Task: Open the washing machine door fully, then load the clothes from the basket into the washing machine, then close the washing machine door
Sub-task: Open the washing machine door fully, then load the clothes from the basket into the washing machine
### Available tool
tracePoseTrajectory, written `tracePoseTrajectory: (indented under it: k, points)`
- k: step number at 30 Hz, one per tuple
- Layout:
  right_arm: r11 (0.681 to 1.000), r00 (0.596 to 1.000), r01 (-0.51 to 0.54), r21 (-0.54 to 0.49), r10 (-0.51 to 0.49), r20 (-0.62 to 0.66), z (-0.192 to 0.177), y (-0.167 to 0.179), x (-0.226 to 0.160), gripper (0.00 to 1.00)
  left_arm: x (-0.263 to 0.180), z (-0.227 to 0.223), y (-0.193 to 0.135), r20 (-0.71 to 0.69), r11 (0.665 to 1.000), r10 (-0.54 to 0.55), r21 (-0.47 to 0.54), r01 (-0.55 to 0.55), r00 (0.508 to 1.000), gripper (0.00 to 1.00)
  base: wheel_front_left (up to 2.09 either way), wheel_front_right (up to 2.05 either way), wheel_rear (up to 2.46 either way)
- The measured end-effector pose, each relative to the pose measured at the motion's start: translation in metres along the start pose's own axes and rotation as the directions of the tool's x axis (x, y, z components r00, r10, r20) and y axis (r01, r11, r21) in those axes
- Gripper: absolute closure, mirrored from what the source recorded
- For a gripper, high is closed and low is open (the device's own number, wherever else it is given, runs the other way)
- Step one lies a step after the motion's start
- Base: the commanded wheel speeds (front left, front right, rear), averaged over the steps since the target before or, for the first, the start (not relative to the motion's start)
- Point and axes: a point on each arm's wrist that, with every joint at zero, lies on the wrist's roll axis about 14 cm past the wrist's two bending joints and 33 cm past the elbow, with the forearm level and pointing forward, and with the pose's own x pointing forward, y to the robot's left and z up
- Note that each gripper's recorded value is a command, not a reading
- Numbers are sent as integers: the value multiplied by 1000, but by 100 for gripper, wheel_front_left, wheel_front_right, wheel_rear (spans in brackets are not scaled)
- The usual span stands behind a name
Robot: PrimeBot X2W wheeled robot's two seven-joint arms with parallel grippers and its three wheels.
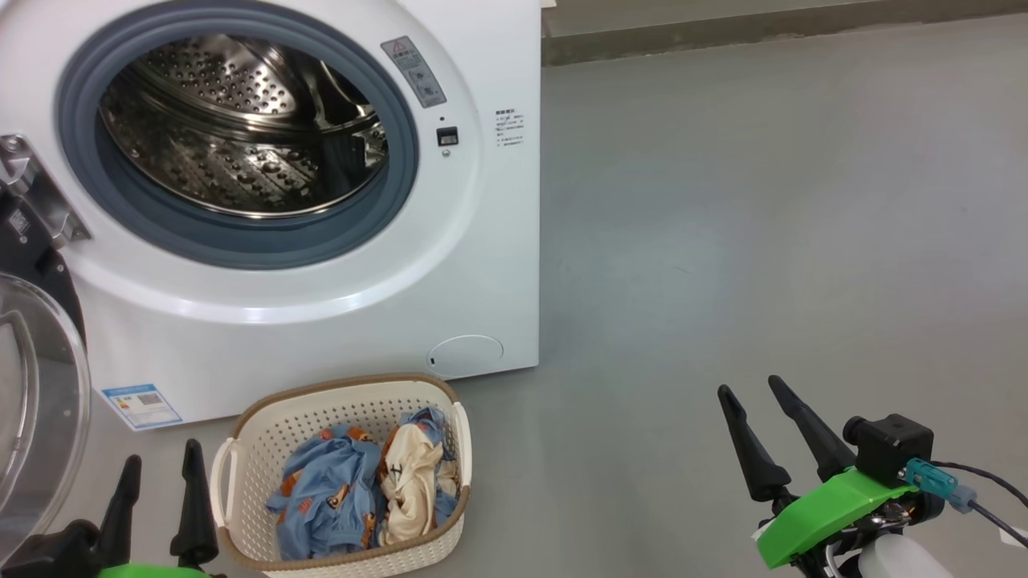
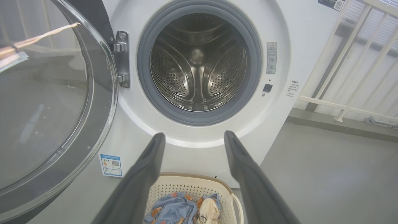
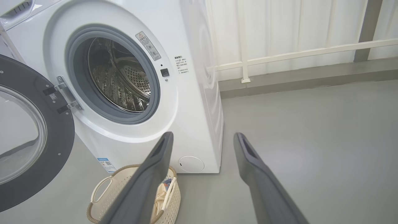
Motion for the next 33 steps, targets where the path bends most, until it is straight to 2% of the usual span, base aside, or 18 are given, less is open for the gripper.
tracePoseTrajectory:
  k: [20,33]
  points:
    - [1000,1000,-11,-14,11,22,8,2,2,0,-13,6,-2,43,1000,-3,-3,3,999,0,0,0,0]
    - [1000,999,-19,-13,19,27,10,4,6,0,-17,5,1,40,998,-7,59,4,999,0,0,0,0]
